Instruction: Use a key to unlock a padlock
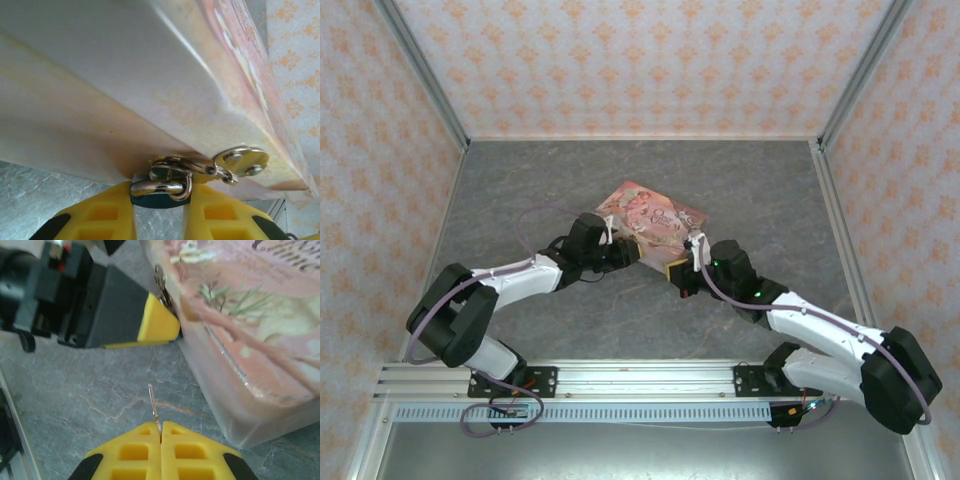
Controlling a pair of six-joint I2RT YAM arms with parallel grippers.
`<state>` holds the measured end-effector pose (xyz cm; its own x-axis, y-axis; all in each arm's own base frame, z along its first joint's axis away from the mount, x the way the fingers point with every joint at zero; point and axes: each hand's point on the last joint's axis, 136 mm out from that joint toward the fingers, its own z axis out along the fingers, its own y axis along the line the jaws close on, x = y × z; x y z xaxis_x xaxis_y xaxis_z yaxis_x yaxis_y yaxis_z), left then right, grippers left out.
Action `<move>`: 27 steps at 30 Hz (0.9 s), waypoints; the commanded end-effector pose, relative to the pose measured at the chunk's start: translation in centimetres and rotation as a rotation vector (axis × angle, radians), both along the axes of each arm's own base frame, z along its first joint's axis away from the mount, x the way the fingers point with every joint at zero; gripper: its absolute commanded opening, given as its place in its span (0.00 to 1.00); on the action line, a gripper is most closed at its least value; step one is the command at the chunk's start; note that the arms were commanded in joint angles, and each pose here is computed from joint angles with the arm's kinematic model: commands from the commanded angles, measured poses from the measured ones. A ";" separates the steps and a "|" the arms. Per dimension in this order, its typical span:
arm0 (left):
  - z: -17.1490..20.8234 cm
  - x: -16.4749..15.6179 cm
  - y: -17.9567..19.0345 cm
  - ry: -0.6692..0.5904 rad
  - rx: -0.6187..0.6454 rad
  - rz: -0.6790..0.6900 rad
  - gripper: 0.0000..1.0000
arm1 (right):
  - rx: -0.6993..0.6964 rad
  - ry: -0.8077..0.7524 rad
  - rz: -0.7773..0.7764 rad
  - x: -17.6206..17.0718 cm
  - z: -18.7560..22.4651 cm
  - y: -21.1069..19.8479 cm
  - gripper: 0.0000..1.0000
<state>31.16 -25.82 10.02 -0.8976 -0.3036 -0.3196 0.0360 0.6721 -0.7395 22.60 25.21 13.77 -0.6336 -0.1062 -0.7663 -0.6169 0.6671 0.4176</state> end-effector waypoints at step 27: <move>5.1 0.0 -1.6 0.071 -0.135 0.072 0.15 | -0.083 -0.069 -0.005 3.0 -1.2 2.7 0.00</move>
<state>30.63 -26.24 11.38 -0.8996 -0.4023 -0.1700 -0.1267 0.6128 -0.7800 24.22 27.03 10.60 -0.6394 -0.1869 -0.7458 -0.6170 0.7035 0.3527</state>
